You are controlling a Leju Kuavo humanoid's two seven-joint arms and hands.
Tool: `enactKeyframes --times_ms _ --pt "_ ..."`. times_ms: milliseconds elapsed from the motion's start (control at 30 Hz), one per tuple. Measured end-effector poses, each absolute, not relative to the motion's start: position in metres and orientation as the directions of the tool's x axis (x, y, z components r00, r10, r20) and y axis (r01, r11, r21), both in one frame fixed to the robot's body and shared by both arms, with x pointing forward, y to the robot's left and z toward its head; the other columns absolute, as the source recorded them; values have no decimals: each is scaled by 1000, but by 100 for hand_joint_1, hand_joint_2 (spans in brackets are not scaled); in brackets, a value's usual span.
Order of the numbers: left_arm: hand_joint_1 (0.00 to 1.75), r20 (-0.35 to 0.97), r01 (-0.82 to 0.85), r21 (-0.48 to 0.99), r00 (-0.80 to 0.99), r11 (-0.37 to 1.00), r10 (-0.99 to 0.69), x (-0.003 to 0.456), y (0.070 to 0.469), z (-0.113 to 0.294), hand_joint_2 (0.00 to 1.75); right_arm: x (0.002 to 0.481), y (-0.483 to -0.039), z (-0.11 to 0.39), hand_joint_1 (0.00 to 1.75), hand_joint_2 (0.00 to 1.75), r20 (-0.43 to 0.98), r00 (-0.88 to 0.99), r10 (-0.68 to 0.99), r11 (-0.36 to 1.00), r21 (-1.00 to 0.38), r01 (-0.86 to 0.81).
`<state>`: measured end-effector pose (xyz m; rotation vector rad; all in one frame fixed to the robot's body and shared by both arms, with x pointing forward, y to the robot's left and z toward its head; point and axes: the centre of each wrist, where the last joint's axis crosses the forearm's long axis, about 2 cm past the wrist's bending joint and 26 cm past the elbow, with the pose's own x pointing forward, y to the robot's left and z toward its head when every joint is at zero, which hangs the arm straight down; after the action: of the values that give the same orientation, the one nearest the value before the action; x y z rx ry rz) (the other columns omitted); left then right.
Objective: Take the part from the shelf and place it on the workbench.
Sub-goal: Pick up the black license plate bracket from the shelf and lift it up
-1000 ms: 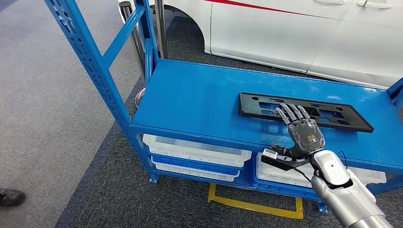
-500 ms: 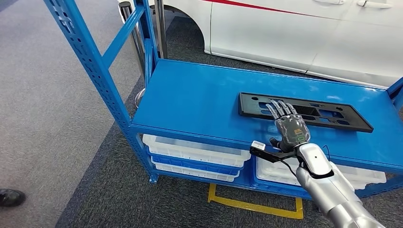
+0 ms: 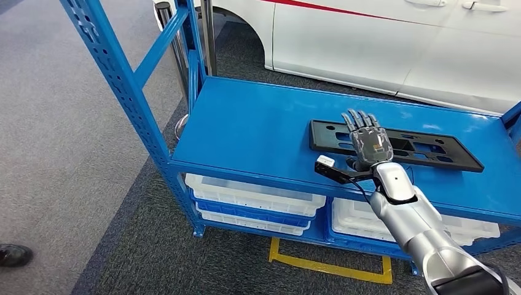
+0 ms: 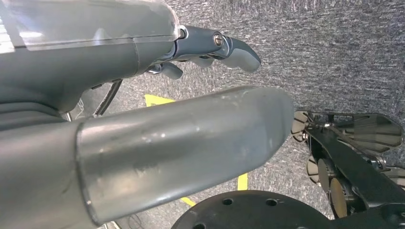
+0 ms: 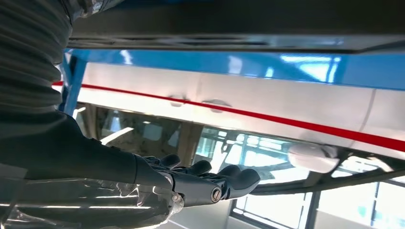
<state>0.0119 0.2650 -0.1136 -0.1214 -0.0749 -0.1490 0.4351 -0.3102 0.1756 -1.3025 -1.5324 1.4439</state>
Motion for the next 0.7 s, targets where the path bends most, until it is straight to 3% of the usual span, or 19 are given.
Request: enactKeyframes --times_ms 700 --pt "0 93 185 -120 980 976 -174 6 265 -114 0 430 -360 147 0 175 -254 -55 966 -249 -965 77"
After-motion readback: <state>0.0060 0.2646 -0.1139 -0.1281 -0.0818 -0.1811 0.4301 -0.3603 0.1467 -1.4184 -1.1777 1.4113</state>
